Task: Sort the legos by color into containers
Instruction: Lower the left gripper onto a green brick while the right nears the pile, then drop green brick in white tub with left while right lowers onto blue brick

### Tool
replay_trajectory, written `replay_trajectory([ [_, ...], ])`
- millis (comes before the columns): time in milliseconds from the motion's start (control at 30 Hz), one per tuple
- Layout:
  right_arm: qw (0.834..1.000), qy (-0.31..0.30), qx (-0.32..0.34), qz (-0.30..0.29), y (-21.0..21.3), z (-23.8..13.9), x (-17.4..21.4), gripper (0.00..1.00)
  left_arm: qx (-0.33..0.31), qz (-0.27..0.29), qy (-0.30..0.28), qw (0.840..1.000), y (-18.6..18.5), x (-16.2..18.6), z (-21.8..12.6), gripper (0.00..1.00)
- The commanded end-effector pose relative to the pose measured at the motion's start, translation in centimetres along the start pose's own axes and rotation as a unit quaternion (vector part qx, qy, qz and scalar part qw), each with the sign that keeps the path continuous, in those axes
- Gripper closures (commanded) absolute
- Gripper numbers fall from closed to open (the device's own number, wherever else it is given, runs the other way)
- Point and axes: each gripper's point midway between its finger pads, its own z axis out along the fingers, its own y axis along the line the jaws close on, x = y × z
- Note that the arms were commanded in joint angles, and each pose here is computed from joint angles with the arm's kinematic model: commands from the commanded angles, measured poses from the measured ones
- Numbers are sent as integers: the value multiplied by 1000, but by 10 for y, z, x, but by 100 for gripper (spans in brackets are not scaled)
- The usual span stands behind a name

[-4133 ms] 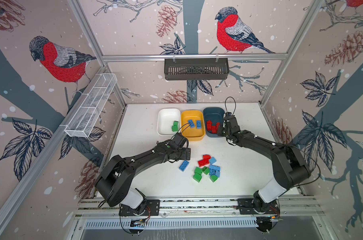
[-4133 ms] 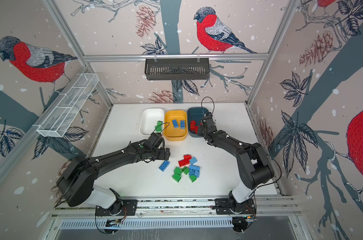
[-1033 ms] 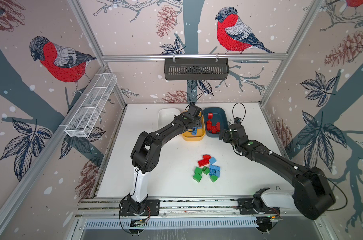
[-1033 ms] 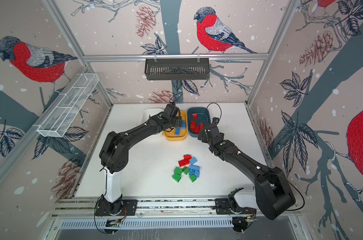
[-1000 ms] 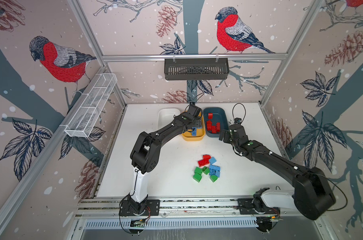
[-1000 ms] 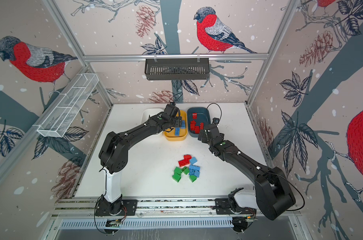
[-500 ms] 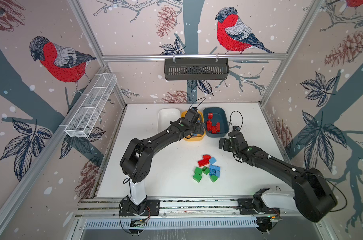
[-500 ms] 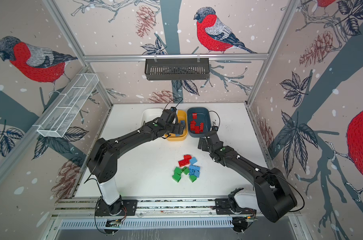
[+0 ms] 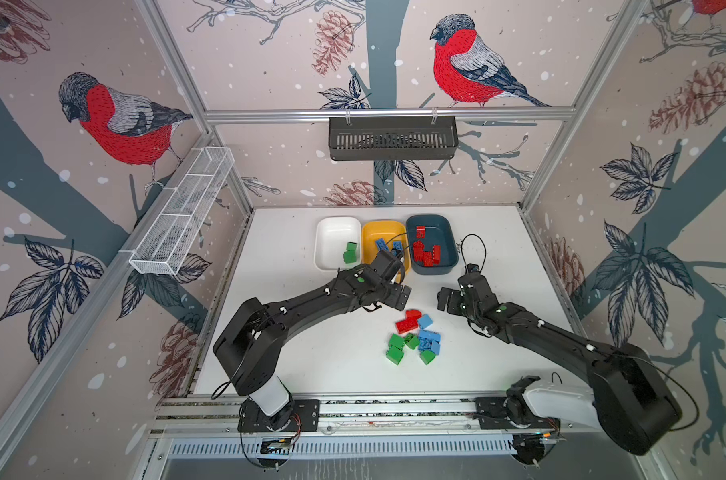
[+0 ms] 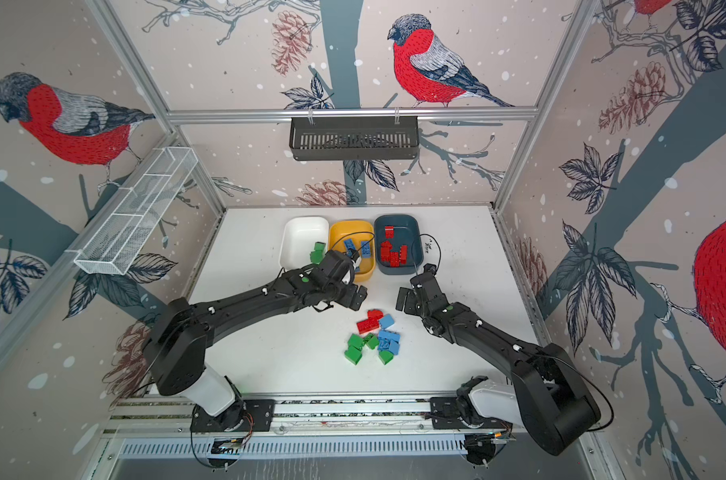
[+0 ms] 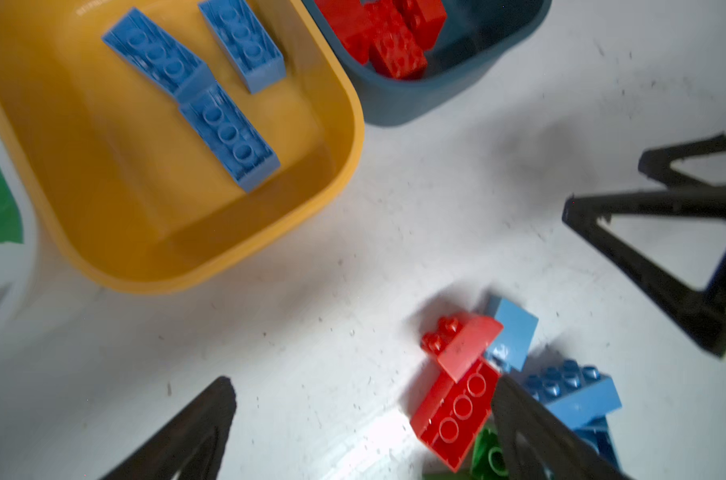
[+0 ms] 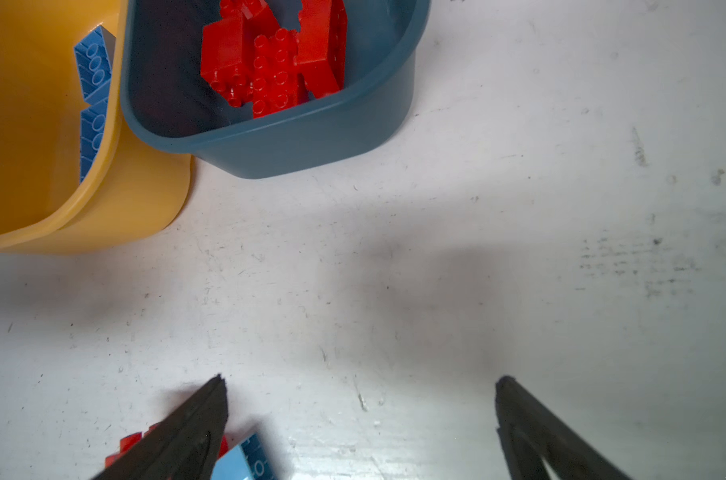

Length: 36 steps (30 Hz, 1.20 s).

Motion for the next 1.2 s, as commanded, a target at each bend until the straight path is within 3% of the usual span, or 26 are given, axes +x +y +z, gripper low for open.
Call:
replay_trajectory([
  [0,1000,-14,-8,19,3,0,-6,0,9,-3,62,998,-11,45,-8,3],
  [133,1000,-18,-7,20,3,1,-8,0,44,1,108,993,-37,84,-12,3],
  [233,1000,-18,-8,19,3,2,-8,0,35,25,143,989,-45,113,-10,3],
  [400,1000,-17,-11,20,2,4,-4,0,38,68,163,983,-58,139,-3,4],
  [600,1000,-18,-13,16,3,3,-5,0,43,70,175,981,-62,151,9,12],
  [1167,1000,-17,-8,11,1,2,-4,0,12,75,158,984,-54,148,27,56],
])
